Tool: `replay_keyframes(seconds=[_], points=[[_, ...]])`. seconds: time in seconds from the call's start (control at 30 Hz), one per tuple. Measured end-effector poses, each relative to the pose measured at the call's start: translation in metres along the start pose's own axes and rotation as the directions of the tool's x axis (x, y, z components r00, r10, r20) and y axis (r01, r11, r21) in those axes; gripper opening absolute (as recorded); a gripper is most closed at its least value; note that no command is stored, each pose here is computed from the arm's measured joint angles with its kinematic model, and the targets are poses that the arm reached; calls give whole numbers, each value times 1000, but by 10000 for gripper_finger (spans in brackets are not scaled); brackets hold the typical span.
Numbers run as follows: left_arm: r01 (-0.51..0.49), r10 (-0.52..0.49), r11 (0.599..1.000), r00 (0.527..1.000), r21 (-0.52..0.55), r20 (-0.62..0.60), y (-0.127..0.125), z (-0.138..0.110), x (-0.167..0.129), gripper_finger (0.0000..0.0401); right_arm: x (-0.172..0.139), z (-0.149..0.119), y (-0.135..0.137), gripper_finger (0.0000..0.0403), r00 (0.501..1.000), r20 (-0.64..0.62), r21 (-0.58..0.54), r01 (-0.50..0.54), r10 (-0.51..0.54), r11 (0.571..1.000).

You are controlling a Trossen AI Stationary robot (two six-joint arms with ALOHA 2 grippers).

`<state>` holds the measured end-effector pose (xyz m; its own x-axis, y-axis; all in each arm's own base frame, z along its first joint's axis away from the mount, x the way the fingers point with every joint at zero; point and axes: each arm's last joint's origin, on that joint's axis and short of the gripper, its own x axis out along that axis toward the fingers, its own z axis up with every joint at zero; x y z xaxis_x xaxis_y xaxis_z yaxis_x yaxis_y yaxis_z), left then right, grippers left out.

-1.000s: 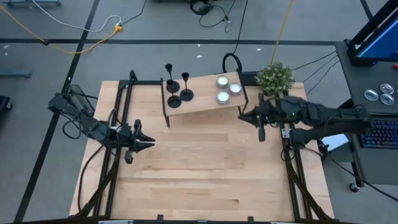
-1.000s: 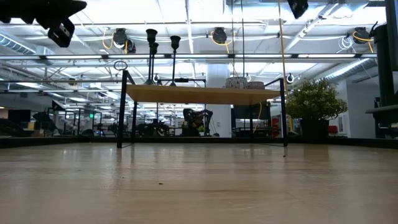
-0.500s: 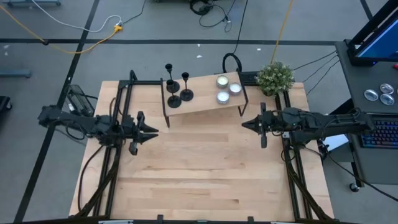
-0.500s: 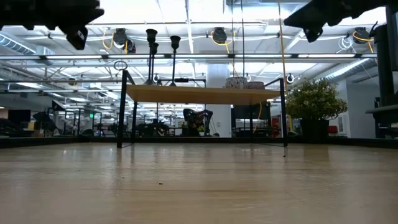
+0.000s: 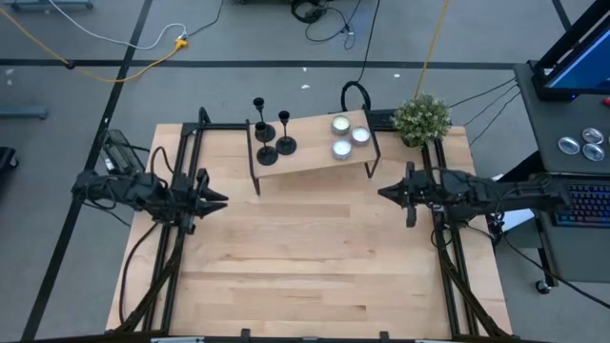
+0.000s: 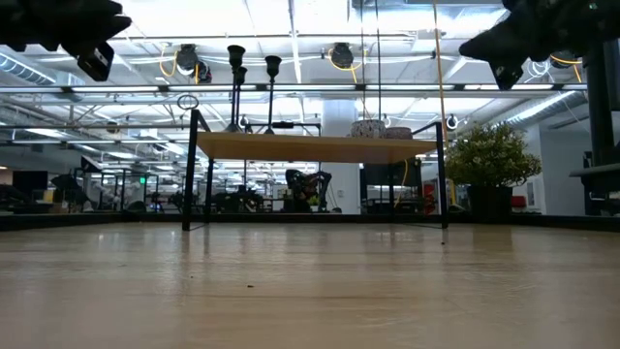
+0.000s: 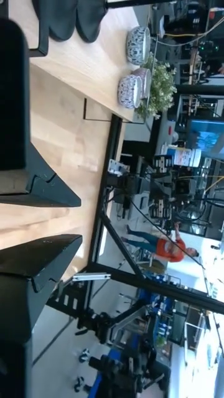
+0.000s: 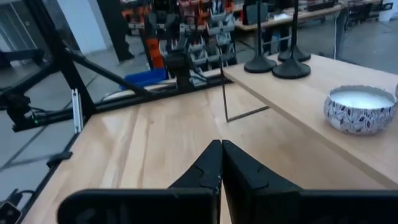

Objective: Pick & Place candle stick holders
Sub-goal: Return to Home Position

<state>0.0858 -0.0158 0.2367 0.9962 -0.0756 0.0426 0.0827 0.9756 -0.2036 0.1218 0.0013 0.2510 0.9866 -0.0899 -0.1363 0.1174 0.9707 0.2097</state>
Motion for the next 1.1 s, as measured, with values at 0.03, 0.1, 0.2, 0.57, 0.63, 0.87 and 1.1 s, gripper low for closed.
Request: replay_keyframes(seconds=[0.03,0.1,0.2,0.57,0.63,0.87,1.1], points=[[1,-1,1000,1000,7,-3,0,0,0,86,-1,-3,-1,1,1000,10,2,-2,2,1000],[0,0,1000,1000,21,-6,-1,-1,0,86,-3,-8,-2,1,1000,12,3,1,-1,1000],[-8,9,1000,1000,26,-18,-3,-2,0,86,-5,-17,-5,1,1000,18,17,5,-6,1000],[3,1,996,999,90,-38,-6,-5,-2,86,-18,-39,-13,0,989,149,51,-10,2,999],[-15,19,995,999,94,-44,-5,-6,-3,86,-20,-41,-13,0,986,164,53,-15,6,998],[-11,11,996,1000,87,-1,-2,-4,-15,86,-23,-53,-17,0,989,149,83,-16,4,996],[-9,9,996,1000,88,3,-1,-21,-9,86,-21,-65,-19,0,995,95,83,0,-8,997]])
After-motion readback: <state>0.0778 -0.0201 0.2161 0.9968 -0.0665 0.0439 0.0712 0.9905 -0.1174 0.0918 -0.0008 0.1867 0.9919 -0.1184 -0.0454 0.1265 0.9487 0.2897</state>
